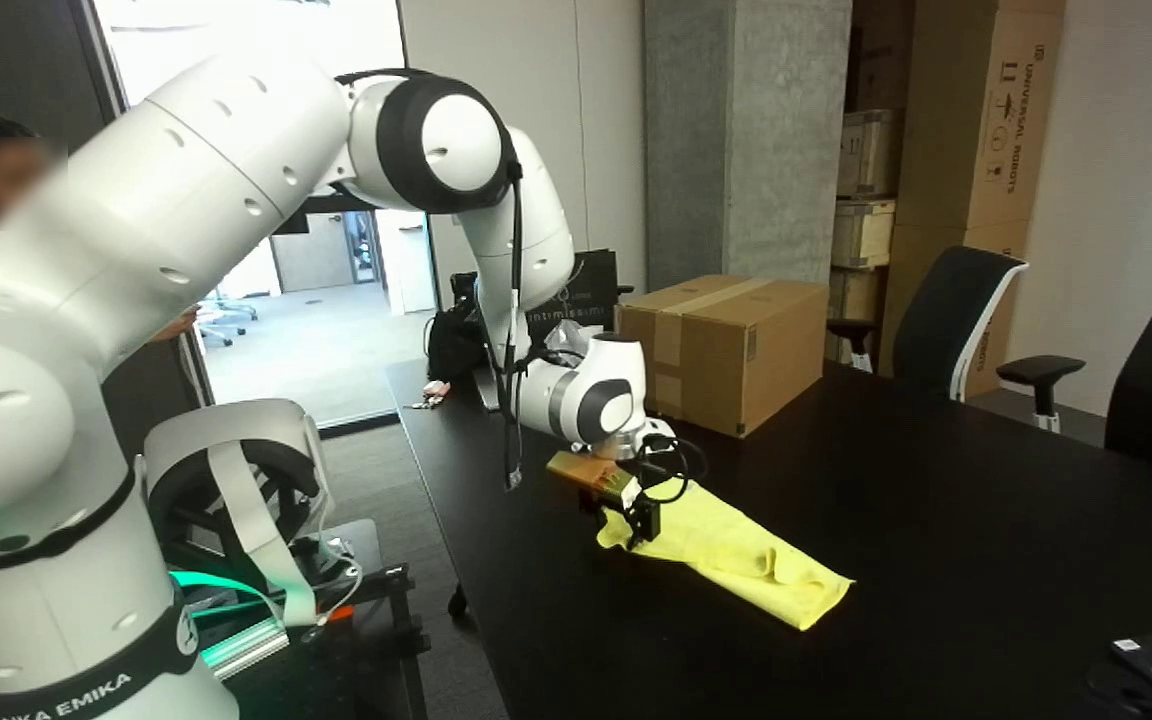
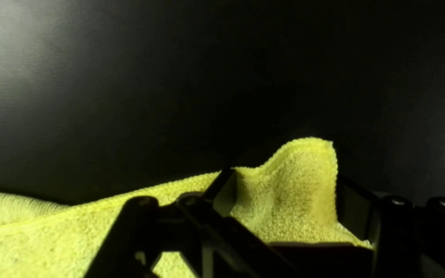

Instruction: Fold the towel in half once from bottom to top

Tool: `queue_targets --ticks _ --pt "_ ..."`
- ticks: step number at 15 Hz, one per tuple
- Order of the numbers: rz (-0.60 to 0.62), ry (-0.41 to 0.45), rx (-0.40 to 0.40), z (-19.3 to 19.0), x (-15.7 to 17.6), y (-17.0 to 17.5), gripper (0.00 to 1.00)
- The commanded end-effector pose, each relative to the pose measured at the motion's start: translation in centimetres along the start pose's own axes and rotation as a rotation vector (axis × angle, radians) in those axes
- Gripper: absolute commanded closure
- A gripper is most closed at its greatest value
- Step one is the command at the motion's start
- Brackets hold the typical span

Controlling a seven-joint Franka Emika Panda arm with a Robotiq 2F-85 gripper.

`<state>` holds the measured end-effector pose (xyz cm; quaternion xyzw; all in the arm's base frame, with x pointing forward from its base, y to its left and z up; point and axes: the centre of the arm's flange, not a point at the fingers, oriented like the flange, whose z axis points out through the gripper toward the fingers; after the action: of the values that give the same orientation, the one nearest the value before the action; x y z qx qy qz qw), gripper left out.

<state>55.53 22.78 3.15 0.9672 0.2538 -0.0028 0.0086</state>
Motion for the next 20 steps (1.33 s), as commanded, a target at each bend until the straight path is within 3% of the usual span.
queue_targets --ticks 1,5,14,20 --pt "-0.008 -0.022 -0.028 -0.7 0.1 0.1 0.73" --pt "-0.015 -0.019 -0.044 -2.3 -0.4 0.1 0.99" --pt "-0.054 0.045 -0.12 -5.7 1.5 -0.4 0.97" --pt "-0.072 0.157 -0.218 -7.9 6.3 -0.9 0.97"
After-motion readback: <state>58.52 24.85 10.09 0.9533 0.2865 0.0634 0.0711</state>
